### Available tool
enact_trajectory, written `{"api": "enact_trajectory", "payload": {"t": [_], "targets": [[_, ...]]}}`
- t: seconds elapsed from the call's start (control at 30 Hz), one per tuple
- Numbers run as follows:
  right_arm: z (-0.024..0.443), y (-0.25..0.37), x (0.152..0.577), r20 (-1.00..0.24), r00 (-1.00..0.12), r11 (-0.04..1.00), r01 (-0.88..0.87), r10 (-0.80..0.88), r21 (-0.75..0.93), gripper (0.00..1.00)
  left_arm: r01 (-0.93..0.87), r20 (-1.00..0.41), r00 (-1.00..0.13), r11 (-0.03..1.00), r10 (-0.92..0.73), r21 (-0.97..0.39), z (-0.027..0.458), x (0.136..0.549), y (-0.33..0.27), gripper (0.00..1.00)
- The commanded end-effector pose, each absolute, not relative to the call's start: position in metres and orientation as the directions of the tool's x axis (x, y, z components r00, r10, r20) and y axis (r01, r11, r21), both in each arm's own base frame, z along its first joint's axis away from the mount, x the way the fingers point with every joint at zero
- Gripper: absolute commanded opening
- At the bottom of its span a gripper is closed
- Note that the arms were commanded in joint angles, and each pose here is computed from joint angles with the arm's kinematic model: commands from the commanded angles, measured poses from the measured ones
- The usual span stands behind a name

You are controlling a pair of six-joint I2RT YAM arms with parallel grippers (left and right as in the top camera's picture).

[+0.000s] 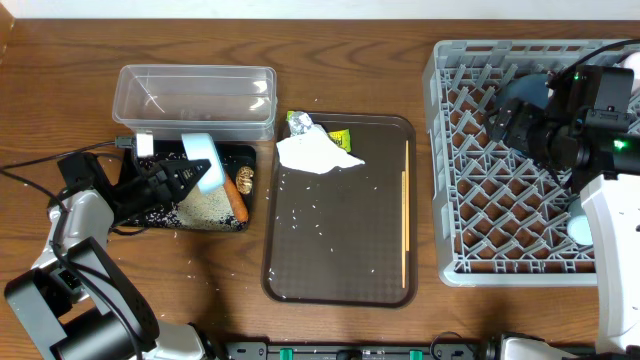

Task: Sort waste into correct bins and load items into the dishwasher rack
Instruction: 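Lift the bowl and tip its rice onto the black tray, then keep the bowl tipped over the black tray to shake out rice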

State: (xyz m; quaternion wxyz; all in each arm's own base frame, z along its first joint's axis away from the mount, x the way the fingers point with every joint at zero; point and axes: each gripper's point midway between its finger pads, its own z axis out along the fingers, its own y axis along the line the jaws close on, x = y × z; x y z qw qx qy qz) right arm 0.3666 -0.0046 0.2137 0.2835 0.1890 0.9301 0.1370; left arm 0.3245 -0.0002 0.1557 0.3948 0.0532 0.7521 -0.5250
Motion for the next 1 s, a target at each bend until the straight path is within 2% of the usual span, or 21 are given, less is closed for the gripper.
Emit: {"api": "enact_trajectory", "payload": {"t": [0.0, 0.07, 0.17, 0.2, 0.23, 0.3, 0.43, 0.5, 0.53, 0.6, 0.63, 0.67, 0.7, 0.73, 0.77, 0.8, 0.83, 0.87, 0.9, 0.93, 0.97], "targets": [[0.216, -0.005, 0.368, -0.473, -0.767, 0.888, 0.275, 0.434, 0.370, 0.86, 0.493, -0.612, -0.681, 0.367, -0.402, -0.789, 0.166, 0.324, 0.002, 0.06], [0.215, -0.005, 0.366, -0.468, -0.769, 0.888, 0.277, 0.434, 0.368, 0.86, 0.429, -0.538, -0.724, 0.329, -0.432, -0.841, 0.170, 0.324, 0.002, 0.06], [0.215, -0.005, 0.367, -0.469, -0.769, 0.887, 0.277, 0.435, 0.369, 0.86, 0.371, -0.553, -0.746, 0.459, -0.370, -0.808, 0.140, 0.324, 0.007, 0.06], [0.215, -0.005, 0.367, -0.470, -0.769, 0.887, 0.276, 0.435, 0.369, 0.86, 0.347, -0.532, -0.753, 0.454, -0.386, -0.821, 0.138, 0.325, 0.010, 0.06], [0.215, -0.005, 0.367, -0.470, -0.769, 0.887, 0.276, 0.435, 0.369, 0.86, 0.395, -0.522, -0.730, 0.352, -0.440, -0.849, 0.157, 0.325, 0.008, 0.06], [0.215, -0.005, 0.367, -0.470, -0.768, 0.887, 0.277, 0.435, 0.369, 0.86, 0.332, -0.429, -0.765, 0.277, -0.481, -0.902, 0.166, 0.325, 0.007, 0.06], [0.216, -0.005, 0.368, -0.474, -0.766, 0.887, 0.275, 0.435, 0.370, 0.86, 0.336, -0.514, -0.754, 0.432, -0.409, -0.837, 0.139, 0.324, 0.013, 0.07], [0.215, -0.005, 0.367, -0.471, -0.768, 0.887, 0.276, 0.435, 0.369, 0.86, 0.276, -0.371, -0.775, 0.253, -0.512, -0.927, 0.160, 0.324, 0.014, 0.06], [0.215, -0.005, 0.367, -0.469, -0.769, 0.887, 0.276, 0.435, 0.369, 0.86, 0.247, -0.333, -0.788, 0.229, -0.518, -0.942, 0.163, 0.325, 0.012, 0.06], [0.215, -0.005, 0.367, -0.471, -0.768, 0.887, 0.276, 0.435, 0.369, 0.86, 0.283, -0.449, -0.773, 0.389, -0.449, -0.877, 0.142, 0.325, 0.015, 0.07], [0.216, -0.005, 0.368, -0.473, -0.766, 0.887, 0.275, 0.435, 0.370, 0.85, 0.235, -0.435, -0.789, 0.441, -0.435, -0.866, 0.128, 0.326, 0.019, 0.06], [0.216, -0.005, 0.368, -0.475, -0.765, 0.888, 0.274, 0.434, 0.370, 0.85, 0.189, -0.378, -0.795, 0.399, -0.475, -0.897, 0.130, 0.327, 0.022, 0.06], [0.216, -0.004, 0.368, -0.472, -0.767, 0.886, 0.271, 0.435, 0.375, 0.85, 0.218, -0.328, -0.785, 0.262, -0.525, -0.940, 0.151, 0.327, 0.019, 0.06], [0.216, -0.002, 0.367, -0.466, -0.771, 0.884, 0.265, 0.434, 0.385, 0.84, 0.193, -0.273, -0.795, 0.200, -0.541, -0.961, 0.157, 0.325, 0.017, 0.07], [0.216, -0.001, 0.367, -0.466, -0.772, 0.884, 0.263, 0.433, 0.387, 0.84, 0.238, -0.336, -0.785, 0.248, -0.520, -0.939, 0.155, 0.325, 0.016, 0.06], [0.217, 0.000, 0.368, -0.470, -0.771, 0.885, 0.258, 0.430, 0.386, 0.84, 0.236, -0.402, -0.785, 0.372, -0.472, -0.898, 0.135, 0.324, 0.018, 0.06], [0.217, 0.000, 0.369, -0.472, -0.770, 0.886, 0.256, 0.429, 0.387, 0.84, 0.201, -0.405, -0.796, 0.435, -0.450, -0.878, 0.122, 0.325, 0.022, 0.06], [0.218, 0.001, 0.370, -0.477, -0.768, 0.886, 0.252, 0.427, 0.389, 0.84, 0.126, -0.345, -0.810, 0.435, -0.473, -0.892, 0.113, 0.326, 0.026, 0.06], [0.219, 0.001, 0.371, -0.478, -0.766, 0.885, 0.253, 0.430, 0.391, 0.83, 0.111, -0.281, -0.805, 0.333, -0.522, -0.936, 0.126, 0.328, 0.025, 0.06], [0.218, 0.001, 0.370, -0.475, -0.765, 0.883, 0.257, 0.434, 0.393, 0.83, 0.211, -0.294, -0.787, 0.211, -0.542, -0.954, 0.151, 0.327, 0.020, 0.06], [0.218, 0.001, 0.370, -0.475, -0.766, 0.883, 0.257, 0.434, 0.393, 0.83, 0.191, -0.270, -0.796, 0.198, -0.542, -0.961, 0.152, 0.326, 0.018, 0.06]]}}
